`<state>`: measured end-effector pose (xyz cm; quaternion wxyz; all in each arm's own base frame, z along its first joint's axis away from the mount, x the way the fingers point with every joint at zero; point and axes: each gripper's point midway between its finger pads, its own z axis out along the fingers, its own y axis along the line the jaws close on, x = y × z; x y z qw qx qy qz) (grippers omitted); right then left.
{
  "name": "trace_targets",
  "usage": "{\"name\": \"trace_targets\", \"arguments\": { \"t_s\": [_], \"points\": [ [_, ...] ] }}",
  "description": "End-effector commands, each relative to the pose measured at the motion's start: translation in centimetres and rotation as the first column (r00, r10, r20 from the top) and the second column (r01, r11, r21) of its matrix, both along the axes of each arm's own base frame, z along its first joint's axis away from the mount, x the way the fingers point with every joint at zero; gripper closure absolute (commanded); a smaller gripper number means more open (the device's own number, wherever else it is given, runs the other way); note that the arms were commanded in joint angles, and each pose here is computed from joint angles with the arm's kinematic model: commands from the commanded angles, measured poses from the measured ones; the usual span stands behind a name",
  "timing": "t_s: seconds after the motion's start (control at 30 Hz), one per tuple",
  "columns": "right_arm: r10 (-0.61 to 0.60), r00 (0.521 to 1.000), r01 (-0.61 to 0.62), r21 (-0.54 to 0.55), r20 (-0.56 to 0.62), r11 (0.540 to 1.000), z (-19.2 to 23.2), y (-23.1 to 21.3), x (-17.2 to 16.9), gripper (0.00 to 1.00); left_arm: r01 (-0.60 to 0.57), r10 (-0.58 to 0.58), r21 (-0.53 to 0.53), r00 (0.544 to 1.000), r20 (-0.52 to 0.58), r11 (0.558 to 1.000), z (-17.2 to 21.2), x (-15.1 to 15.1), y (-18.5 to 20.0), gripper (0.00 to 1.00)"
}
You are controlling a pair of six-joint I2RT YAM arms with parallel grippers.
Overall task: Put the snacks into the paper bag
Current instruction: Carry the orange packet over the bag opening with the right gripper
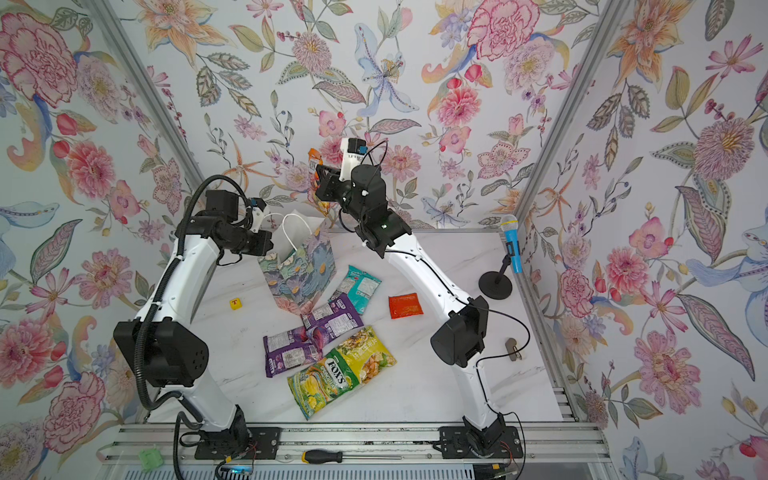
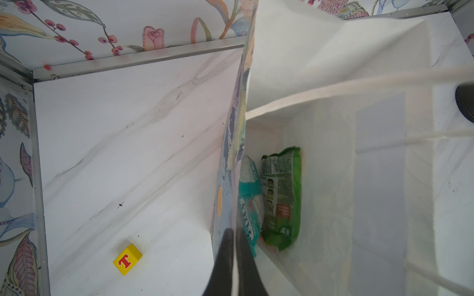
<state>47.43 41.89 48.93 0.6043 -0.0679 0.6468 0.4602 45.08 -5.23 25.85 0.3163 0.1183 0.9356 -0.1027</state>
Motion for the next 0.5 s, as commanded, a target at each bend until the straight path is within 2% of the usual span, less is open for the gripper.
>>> {"name": "trace_targets", "arguments": {
  "t_s": [0.0, 0.47],
  "points": [
    [0.009, 0.999, -0.011, 0.039, 0.046, 0.999, 2.0, 0.7, -0.5, 1.00, -0.001, 0.001, -0.015, 1.000, 0.015, 1.000, 0.8, -0.4, 0.0, 0.99],
    [0.028, 0.999, -0.033, 0.113, 0.039, 0.993, 1.1, 3.5, -1.0, 1.00, 0.002, -0.001, -0.021, 1.000, 0.016, 1.000, 0.9, -0.5, -0.1, 0.99]
  ]
}}
